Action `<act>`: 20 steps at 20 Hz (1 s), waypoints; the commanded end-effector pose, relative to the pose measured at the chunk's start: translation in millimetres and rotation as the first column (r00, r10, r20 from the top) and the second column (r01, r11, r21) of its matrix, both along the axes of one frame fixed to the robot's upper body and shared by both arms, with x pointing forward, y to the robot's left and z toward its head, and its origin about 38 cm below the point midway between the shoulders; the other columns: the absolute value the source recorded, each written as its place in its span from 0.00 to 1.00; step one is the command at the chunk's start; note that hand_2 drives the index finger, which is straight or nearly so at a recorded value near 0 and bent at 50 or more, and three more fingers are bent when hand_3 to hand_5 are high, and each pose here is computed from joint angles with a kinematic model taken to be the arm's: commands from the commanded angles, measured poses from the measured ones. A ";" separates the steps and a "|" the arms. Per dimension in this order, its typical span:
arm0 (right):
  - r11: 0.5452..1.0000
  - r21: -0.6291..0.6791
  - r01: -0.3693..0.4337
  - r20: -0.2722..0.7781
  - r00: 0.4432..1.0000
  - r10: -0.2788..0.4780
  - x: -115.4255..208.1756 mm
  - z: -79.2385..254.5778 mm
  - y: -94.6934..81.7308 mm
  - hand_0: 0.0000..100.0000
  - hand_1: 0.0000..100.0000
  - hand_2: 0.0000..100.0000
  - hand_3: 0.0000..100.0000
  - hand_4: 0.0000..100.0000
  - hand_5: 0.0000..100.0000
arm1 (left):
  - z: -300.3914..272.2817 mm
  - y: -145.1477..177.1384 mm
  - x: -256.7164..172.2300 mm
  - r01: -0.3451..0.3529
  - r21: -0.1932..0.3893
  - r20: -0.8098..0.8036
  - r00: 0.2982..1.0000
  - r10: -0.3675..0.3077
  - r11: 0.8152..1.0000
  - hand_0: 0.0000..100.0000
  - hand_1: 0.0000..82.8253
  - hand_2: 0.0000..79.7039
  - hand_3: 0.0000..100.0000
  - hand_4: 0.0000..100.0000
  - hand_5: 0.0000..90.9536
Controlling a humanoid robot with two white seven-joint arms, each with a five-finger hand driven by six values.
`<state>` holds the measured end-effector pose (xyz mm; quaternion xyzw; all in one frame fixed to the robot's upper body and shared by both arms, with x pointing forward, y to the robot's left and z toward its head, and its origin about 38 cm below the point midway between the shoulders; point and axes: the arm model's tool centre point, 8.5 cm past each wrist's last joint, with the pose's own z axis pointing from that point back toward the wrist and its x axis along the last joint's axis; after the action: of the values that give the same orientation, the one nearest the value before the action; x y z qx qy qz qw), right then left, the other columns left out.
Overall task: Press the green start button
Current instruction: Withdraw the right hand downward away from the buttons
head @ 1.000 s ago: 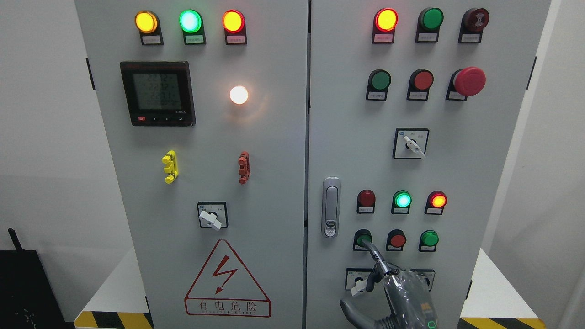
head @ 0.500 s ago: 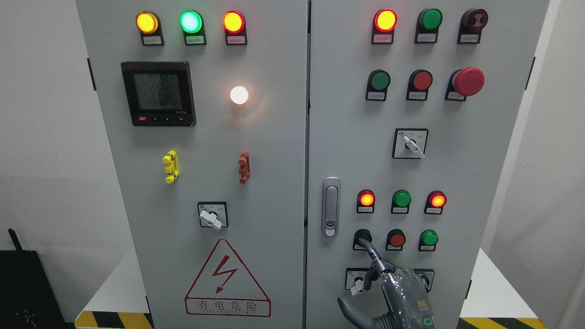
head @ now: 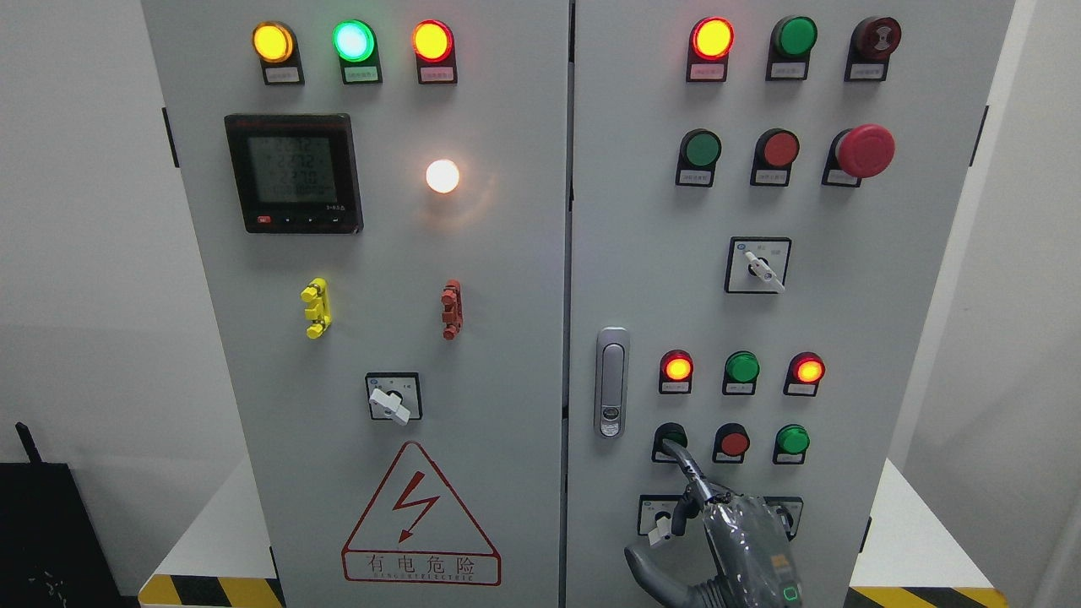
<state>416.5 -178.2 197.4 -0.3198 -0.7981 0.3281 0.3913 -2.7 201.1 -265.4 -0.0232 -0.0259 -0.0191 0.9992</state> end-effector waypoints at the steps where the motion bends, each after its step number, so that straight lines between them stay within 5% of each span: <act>1: 0.998 0.062 -0.026 0.017 1.000 0.025 -8.7 6.0 -1.5 0.09 0.13 0.00 0.74 0.68 0.70 | 0.0 0.0 0.4 0.000 0.000 0.001 1.000 0.000 1.000 0.12 0.67 0.00 0.00 0.00 0.00; 20: 0.949 0.283 -0.135 0.087 0.990 0.114 -74.3 9.7 -10.2 0.06 0.12 0.00 0.65 0.61 0.60 | 0.0 0.0 0.4 0.000 0.000 0.001 1.000 0.000 1.000 0.12 0.67 0.00 0.00 0.00 0.00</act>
<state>365.9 -184.7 190.4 -0.2388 -0.8459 0.2573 0.4016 -2.4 201.1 -265.4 -0.0232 -0.0261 -0.0191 0.9992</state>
